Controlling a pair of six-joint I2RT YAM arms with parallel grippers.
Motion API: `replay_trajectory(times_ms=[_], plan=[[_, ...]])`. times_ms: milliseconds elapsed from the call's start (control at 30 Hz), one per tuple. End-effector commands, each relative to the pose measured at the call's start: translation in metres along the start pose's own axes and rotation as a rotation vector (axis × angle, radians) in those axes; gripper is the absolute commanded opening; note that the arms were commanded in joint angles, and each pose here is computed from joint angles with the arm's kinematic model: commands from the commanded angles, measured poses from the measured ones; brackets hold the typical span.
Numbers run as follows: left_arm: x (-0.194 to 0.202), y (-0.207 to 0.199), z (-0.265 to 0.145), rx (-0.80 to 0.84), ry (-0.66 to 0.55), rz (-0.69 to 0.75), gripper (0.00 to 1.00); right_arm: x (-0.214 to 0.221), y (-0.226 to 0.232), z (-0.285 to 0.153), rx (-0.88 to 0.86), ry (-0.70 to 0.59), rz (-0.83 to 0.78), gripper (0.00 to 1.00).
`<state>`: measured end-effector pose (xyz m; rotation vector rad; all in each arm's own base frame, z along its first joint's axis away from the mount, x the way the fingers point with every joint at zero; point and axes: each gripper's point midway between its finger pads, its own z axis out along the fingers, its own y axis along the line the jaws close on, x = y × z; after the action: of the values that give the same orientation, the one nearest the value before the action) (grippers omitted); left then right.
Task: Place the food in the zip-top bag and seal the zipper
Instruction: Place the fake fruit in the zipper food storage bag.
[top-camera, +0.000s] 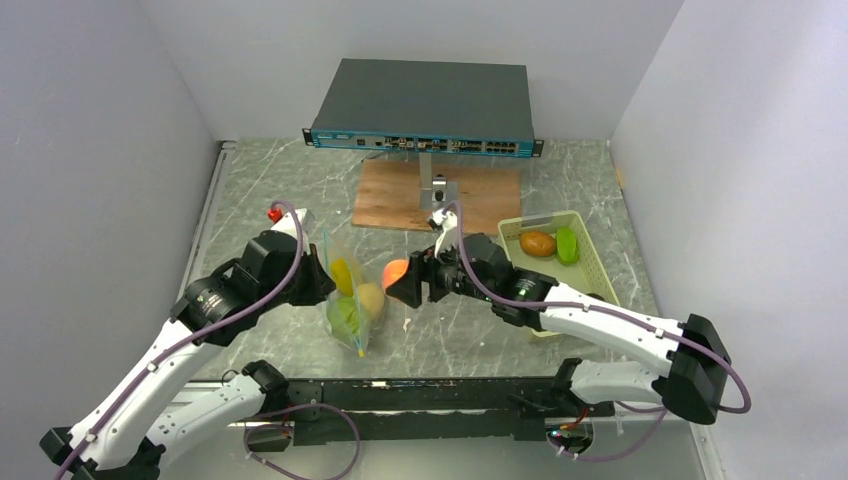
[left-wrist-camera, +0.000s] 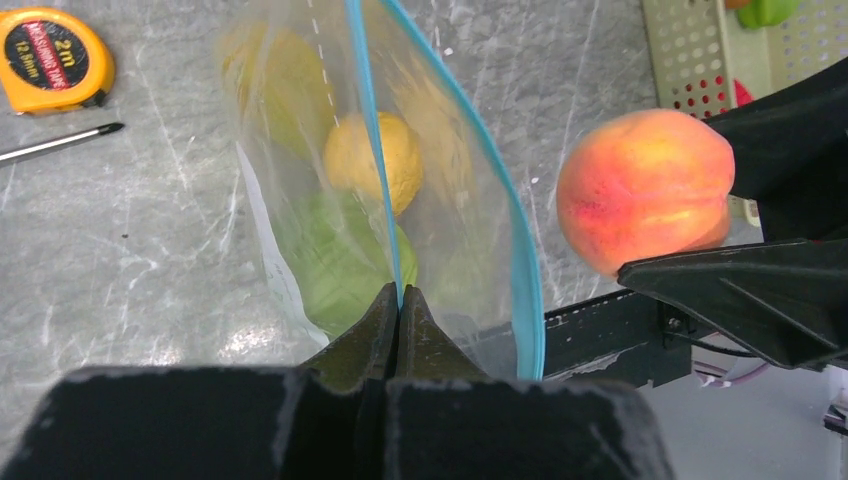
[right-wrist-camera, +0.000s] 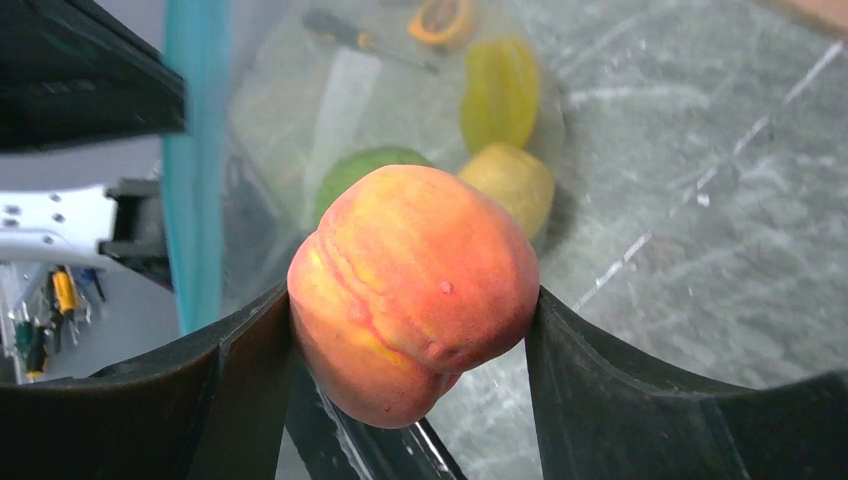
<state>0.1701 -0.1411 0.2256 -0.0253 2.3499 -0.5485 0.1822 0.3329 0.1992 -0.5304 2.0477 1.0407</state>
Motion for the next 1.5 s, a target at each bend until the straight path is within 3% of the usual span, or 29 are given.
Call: replay_trajectory(times_ms=[0,467,633,800,1033,1167,1333,1467], plan=[[-0.022,-0.028,-0.006,0.127,-0.081,-0.049,0.00,-0.065,0.051,0.002,-0.111,-0.184,-0.026,0.00],[-0.034,-0.039,-0.020,0.159,-0.091,-0.040,0.00,-0.099,0.118,-0.010,-0.199,-0.246,-0.229,0.00],[-0.038,-0.042,-0.028,0.171,-0.095,-0.024,0.00,-0.089,0.142,0.009,-0.325,-0.188,-0.271,0.00],[-0.037,-0.040,-0.029,0.150,-0.078,-0.014,0.00,-0.077,0.119,0.035,-0.209,-0.146,-0.273,0.00],[-0.038,-0.045,-0.025,0.187,-0.101,-0.028,0.00,-0.070,0.083,0.037,-0.037,-0.122,-0.352,0.00],[-0.038,-0.045,-0.025,0.180,-0.091,-0.022,0.00,-0.065,0.072,0.041,0.038,-0.100,-0.392,0.13],[-0.040,-0.042,-0.025,0.157,-0.092,-0.009,0.00,-0.067,0.066,0.043,0.087,-0.102,-0.400,0.60],[-0.037,-0.042,-0.022,0.165,-0.087,-0.017,0.00,-0.066,0.065,0.050,0.100,-0.080,-0.410,0.78]])
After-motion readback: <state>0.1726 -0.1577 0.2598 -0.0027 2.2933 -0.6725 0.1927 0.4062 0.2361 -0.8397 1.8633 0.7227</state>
